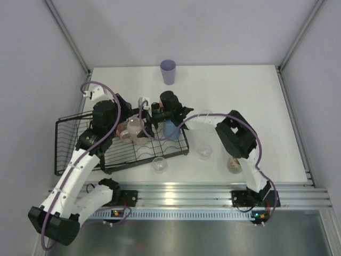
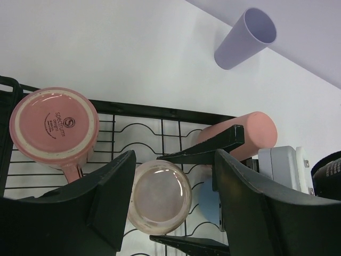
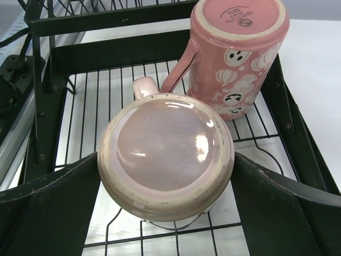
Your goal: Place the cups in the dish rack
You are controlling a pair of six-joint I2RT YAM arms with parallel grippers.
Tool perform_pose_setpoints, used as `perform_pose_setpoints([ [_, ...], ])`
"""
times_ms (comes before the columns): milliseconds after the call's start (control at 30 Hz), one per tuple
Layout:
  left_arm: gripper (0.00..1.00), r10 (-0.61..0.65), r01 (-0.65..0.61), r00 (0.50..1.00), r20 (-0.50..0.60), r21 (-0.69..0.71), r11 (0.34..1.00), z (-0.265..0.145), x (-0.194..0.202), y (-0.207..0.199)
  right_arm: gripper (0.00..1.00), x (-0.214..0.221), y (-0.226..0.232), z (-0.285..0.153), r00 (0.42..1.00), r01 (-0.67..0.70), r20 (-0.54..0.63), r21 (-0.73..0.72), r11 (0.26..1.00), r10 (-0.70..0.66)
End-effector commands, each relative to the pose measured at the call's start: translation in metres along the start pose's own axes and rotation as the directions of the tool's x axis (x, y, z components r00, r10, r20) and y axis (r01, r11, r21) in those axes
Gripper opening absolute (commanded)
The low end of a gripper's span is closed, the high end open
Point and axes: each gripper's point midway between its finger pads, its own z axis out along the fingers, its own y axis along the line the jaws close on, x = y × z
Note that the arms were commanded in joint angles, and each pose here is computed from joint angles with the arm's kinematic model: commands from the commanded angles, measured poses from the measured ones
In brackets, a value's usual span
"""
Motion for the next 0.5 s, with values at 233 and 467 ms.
perform_pose_setpoints([
  [233,0.65,0.078,-0.079,0.997,0.019,0.06,0.995,-0.011,-0.023,-0.017,1.0,-0.101,0.015,-0.024,0.978,0.178,0.106,0.018,0.984,-0.179],
  [467,0.61,0.182,-0.169,0.982,-0.045,0.21,0.963,-0.024,-0.016,-0.039,0.97,-0.134,0.021,-0.058,0.982,0.079,0.167,0.081,0.994,-0.092],
])
